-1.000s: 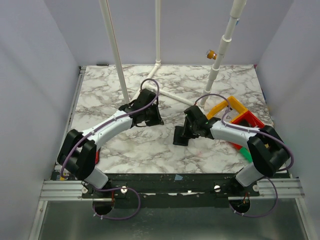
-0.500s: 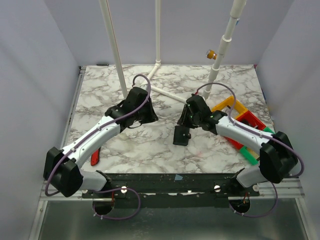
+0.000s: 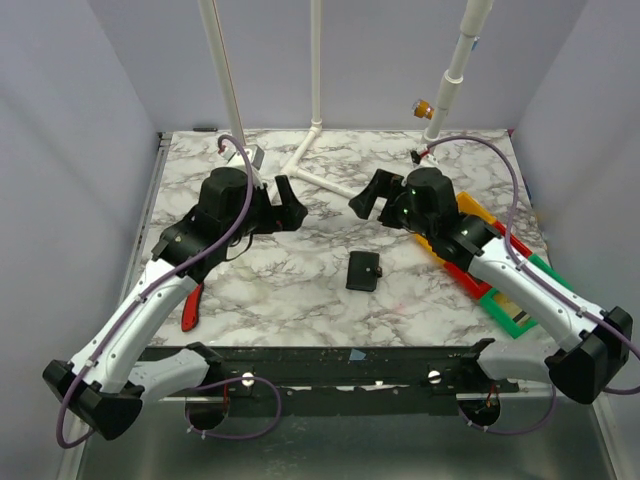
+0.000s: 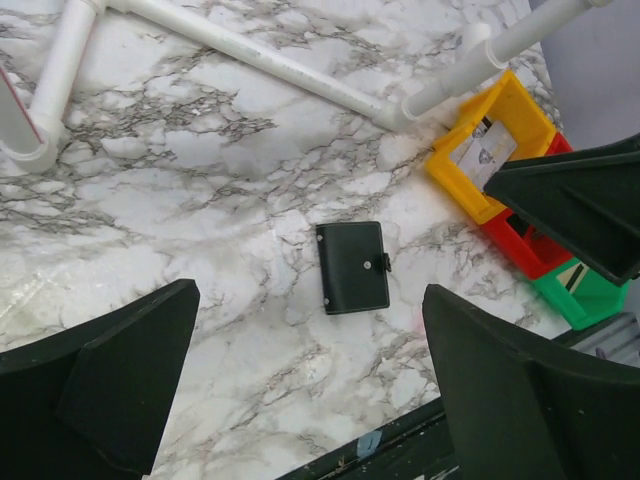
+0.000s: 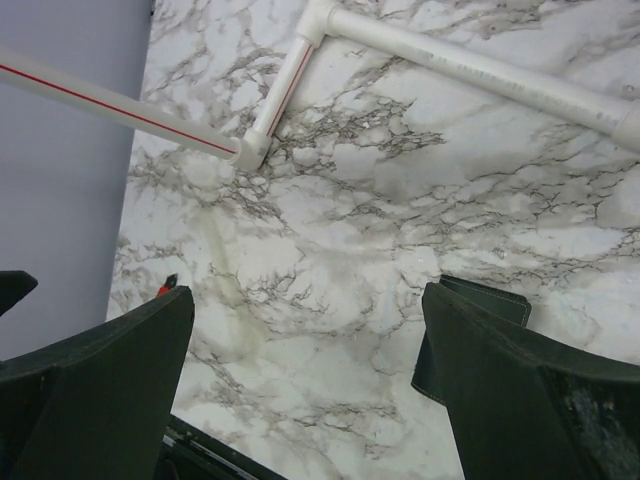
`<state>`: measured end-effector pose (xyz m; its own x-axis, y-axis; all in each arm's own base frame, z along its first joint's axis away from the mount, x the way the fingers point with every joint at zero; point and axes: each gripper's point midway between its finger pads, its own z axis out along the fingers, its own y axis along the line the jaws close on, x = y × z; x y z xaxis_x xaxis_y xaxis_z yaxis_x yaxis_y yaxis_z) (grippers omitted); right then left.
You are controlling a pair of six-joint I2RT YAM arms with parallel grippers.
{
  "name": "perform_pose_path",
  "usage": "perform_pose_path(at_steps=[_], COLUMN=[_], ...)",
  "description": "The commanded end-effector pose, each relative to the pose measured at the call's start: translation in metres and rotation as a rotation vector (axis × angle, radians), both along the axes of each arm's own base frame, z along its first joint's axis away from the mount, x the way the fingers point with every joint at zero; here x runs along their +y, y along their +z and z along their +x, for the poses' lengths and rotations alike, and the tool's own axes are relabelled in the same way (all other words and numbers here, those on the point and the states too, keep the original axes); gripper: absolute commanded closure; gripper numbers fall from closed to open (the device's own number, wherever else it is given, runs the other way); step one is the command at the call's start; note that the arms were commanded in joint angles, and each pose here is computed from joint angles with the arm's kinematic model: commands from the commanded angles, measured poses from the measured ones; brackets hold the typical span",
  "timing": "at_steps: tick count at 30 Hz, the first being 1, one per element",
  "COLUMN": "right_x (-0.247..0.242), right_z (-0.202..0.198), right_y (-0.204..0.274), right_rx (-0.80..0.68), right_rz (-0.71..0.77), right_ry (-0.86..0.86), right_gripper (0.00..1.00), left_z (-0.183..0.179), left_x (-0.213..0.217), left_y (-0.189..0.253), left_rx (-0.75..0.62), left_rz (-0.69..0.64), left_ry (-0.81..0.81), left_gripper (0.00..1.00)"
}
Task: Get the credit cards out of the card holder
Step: Reset both arms
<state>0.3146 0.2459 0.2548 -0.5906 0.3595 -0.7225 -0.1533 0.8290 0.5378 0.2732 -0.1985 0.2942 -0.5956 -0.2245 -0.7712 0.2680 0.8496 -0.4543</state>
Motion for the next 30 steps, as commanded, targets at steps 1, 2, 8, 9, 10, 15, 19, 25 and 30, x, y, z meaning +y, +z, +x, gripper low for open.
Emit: perform_pose_path(at_steps=[1,2,8,9,10,15,19,25,30], right_x=[-0.011,-0.012,-0.018,-0.018,-0.019,-0.019,-0.018,-0.019,-0.018], right_z=[0.001,0.0,-0.004,-0.004,-0.003,-0.003,-0.003,-0.003,-0.003], right_y=[0.019,0.021,0.03,0.031,0.032,0.032,0.033,0.034,0.035], right_rx=[-0.064,-0.072,-0.116,-0.119,-0.122,-0.126,-0.128,-0.131,-0.133], right_rz=[-0.006,0.0,0.033,0.033,0.033,0.033,0.036,0.037,0.041], right_ry=[-0.023,-0.027,-0.044,-0.046,-0.048,-0.047,-0.045,-0.047,-0.046], right_gripper=[0.0,0.0,0.0,0.0,0.0,0.0,0.0,0.0,0.0], left_z=[-0.005,-0.006,-0.011,-0.012,-0.012,-0.011,-0.01,-0.01,-0.01], left_x=[0.021,0.023,0.029,0.031,0.031,0.032,0.033,0.034,0.033], left_y=[0.009,0.008,0.004,0.004,0.003,0.001,0.001,0.003,0.003], left_rx=[-0.036,-0.036,-0.046,-0.049,-0.049,-0.046,-0.045,-0.056,-0.059], left_rz=[0.046,0.048,0.047,0.045,0.043,0.043,0.043,0.04,0.036], left_ry=[0.046,0.051,0.064,0.07,0.073,0.081,0.089,0.091,0.086], left_gripper=[0.02,0.02,0.01,0.01,0.01,0.01,0.01,0.01,0.01])
